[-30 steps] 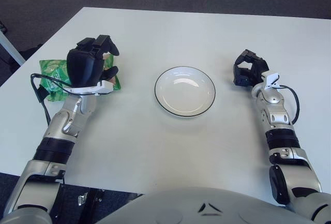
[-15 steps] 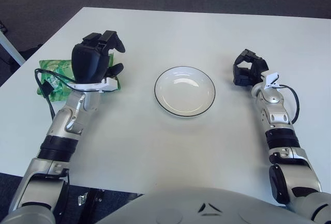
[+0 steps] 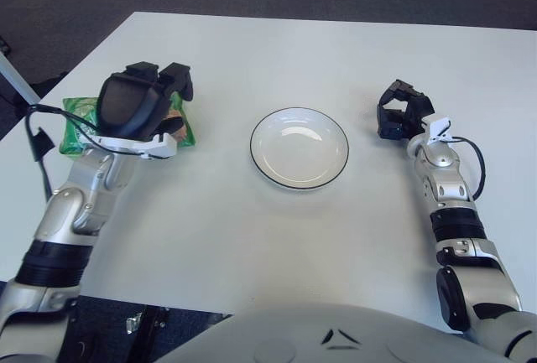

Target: Put the snack into the plate.

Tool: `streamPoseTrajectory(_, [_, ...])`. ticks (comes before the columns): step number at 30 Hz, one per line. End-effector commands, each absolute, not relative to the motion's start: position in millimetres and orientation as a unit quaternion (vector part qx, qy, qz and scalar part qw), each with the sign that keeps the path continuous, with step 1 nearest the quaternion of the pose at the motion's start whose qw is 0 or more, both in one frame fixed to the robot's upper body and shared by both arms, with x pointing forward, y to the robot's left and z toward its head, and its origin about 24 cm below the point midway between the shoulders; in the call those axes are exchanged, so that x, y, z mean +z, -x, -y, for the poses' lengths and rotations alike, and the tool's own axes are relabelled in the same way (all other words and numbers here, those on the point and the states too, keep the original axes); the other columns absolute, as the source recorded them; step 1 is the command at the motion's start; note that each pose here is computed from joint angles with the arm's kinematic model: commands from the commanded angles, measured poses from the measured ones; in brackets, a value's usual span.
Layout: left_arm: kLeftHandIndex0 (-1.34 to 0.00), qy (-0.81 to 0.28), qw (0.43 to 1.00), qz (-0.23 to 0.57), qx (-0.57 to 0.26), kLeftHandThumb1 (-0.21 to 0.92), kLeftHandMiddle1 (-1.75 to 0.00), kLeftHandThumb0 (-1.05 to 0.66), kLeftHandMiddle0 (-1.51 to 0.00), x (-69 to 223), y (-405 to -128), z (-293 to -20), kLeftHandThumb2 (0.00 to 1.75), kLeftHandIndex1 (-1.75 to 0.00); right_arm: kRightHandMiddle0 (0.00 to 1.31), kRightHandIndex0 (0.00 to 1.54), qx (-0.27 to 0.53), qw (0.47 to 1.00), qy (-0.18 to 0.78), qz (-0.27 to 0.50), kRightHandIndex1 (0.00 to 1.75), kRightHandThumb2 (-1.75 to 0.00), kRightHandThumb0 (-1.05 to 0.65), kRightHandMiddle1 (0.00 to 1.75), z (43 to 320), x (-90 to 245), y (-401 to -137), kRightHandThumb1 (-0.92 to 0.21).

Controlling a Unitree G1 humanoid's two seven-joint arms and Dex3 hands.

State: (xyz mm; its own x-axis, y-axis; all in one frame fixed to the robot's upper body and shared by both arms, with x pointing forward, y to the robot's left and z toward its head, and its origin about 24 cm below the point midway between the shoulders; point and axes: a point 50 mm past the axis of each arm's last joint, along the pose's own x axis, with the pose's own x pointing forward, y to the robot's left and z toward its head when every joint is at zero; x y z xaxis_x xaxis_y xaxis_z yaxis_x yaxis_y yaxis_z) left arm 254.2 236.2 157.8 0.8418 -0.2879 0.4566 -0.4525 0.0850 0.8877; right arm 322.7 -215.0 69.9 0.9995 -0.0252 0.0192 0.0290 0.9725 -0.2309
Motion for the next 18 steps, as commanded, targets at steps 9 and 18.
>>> streamPoseTrajectory(9, [-0.26,-0.748,0.630,0.182,0.104,0.58,-1.59,-0.41,-0.38,150,-247,-262,0.96,-1.57,0.62,1.31,-0.011,0.989,0.115,-0.087,1.75,-1.32,-0.49,1.75,218,31,-307,-0.31])
streamPoseTrajectory(18, [-0.01,-0.789,0.606,0.086,0.056,0.91,-0.70,-0.97,-0.11,151,-239,-267,0.72,-1.06,0.62,1.31,-0.014,0.989,0.115,-0.086,1.75,-1.33,-0.49,1.75,218,31,-307,-0.31])
